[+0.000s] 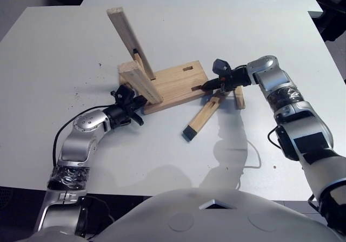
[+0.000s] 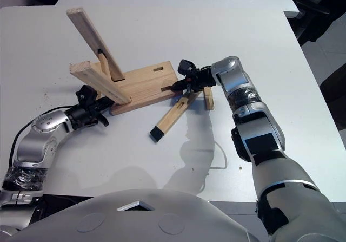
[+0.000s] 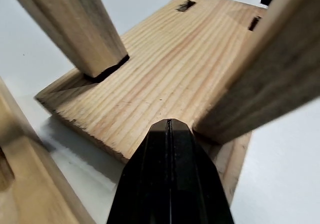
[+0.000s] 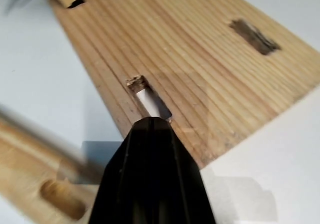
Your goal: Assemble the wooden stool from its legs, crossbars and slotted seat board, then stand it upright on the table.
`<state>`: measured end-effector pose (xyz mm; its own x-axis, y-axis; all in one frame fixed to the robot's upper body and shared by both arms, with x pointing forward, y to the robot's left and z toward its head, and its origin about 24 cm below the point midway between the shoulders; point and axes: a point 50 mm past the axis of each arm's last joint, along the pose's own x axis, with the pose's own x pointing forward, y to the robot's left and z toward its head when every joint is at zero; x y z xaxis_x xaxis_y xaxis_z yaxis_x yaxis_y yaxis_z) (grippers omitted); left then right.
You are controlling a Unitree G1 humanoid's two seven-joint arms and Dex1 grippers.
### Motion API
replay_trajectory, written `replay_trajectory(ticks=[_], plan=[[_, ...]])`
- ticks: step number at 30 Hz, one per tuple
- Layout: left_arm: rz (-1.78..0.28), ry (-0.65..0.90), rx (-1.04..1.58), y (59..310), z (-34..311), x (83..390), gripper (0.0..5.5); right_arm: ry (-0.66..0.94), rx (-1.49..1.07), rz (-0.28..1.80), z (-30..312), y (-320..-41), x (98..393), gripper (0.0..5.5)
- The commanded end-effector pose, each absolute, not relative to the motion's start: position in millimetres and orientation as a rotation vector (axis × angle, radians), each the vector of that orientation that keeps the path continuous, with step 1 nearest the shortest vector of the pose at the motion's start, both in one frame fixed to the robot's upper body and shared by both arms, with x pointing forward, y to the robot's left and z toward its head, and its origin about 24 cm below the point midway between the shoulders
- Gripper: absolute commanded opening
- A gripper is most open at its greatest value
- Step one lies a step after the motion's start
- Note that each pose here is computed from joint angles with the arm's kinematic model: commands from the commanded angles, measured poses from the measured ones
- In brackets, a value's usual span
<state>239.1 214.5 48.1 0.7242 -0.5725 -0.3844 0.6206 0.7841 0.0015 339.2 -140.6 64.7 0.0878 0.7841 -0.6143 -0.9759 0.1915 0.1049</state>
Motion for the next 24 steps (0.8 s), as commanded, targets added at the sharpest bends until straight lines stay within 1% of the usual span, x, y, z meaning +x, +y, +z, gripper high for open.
replay_trajectory(ticks=[1, 5, 14, 16, 18, 19, 21, 22, 24], plan=[[-0.638, 0.418, 0.151, 219.7, 40.8, 239.9, 0.0, 0.773, -0.364, 1.381, 41.0, -149.8, 319.1, 0.02], [-0.627, 0.412, 0.166, 222.4, 38.8, 251.2, 0.0, 0.746, -0.341, 1.43, 47.9, -143.0, 311.2, 0.02], [-0.629, 0.338, 0.169, 208.1, 42.5, 296.5, 0.0, 0.686, -0.282, 1.485, 61.9, -121.9, 305.6, 0.02], [-0.598, 0.287, 0.164, 209.5, 50.8, 304.9, 0.0, 0.655, -0.269, 1.463, 66.2, -122.2, 307.4, 0.02], [-0.513, 0.202, 0.12, 222.9, 69.5, 310.5, 0.0, 0.583, -0.244, 1.397, 79.8, -126.4, 317.9, 0.02], [-0.462, 0.163, 0.096, 232.2, 79.5, 310.4, 0.0, 0.541, -0.235, 1.358, 87.8, -129.0, 324.2, 0.02], [-0.385, 0.125, 0.057, 252.0, 94.9, 299.7, 0.0, 0.462, -0.232, 1.261, 100.9, -135.9, 338.5, 0.02], [-0.369, 0.124, 0.044, 258.9, 100.1, 290.2, 0.0, 0.427, -0.242, 1.211, 104.5, -139.4, 345.5, 0.02], [-0.393, 0.147, 0.034, 263.7, 107.8, 266.7, 0.0, 0.379, -0.252, 1.114, 105.9, -144.5, 358.2, 0.02]])
